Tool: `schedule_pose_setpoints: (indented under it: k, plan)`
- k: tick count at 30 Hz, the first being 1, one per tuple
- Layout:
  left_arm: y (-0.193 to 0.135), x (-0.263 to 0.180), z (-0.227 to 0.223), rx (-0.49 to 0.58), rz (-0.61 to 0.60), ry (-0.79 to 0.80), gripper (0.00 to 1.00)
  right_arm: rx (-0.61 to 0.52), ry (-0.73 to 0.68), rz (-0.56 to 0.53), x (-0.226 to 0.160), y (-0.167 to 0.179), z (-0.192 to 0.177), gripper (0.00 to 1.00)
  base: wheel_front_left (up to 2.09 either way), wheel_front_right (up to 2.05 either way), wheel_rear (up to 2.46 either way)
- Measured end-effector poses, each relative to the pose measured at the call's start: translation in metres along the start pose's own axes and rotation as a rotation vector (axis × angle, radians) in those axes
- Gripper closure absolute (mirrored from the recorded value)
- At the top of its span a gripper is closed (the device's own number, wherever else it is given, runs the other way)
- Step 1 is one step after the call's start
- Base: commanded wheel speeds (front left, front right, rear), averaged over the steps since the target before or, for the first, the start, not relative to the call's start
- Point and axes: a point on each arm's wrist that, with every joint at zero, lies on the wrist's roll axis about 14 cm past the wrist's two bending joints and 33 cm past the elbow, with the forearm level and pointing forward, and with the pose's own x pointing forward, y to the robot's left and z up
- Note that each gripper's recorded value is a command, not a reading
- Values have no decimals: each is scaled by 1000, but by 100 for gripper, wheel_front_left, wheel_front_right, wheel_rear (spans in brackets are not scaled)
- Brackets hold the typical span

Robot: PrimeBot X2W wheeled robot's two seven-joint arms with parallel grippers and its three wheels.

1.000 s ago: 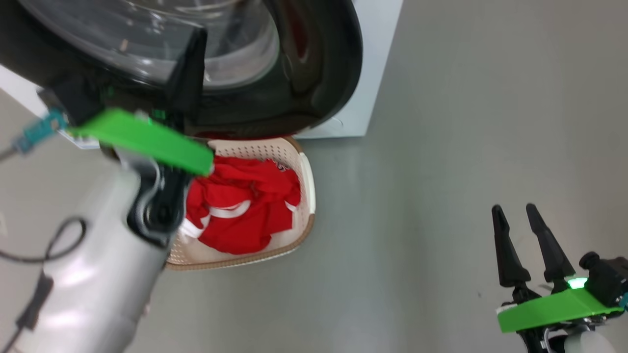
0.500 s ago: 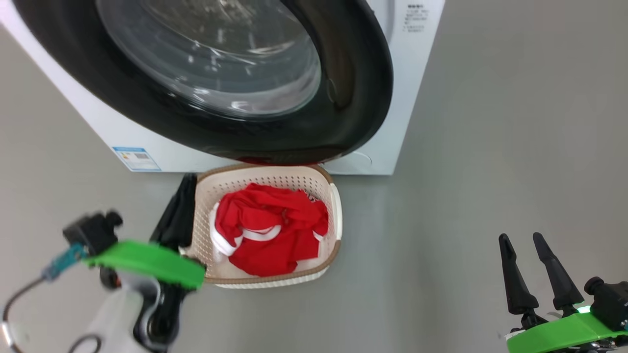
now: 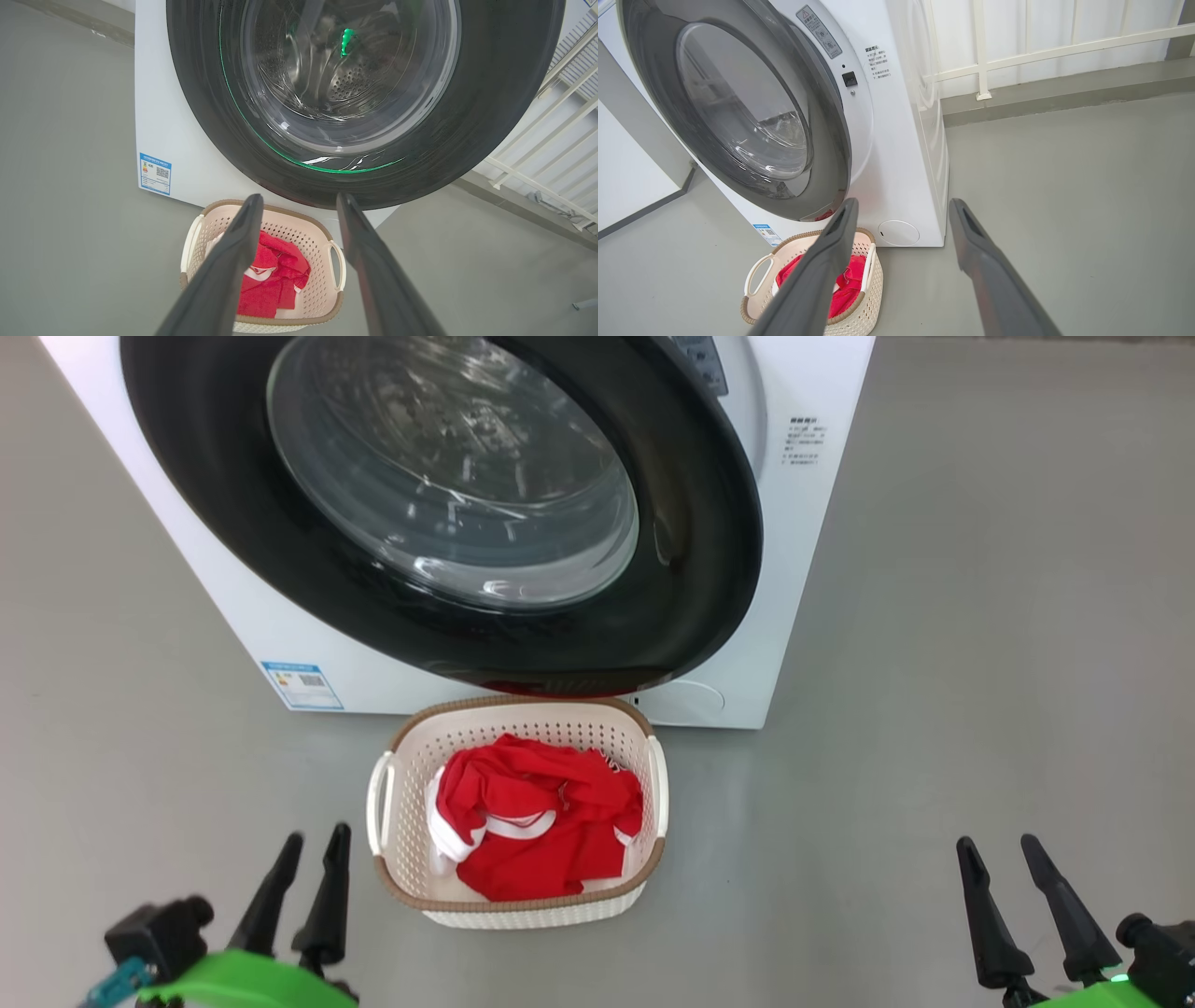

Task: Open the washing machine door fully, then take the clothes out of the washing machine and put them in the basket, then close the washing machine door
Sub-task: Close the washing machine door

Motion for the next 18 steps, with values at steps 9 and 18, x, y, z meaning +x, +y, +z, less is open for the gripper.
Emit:
schedule_pose_setpoints:
  k: [9,18]
  plan:
    - [18,-28,11,146,38,-37,0,-10,-3,-7,-13,-3,2,0,0,0,0]
    - [20,-45,35,289,60,-124,0,-17,-11,-31,-26,-12,5,0,0,0,0]
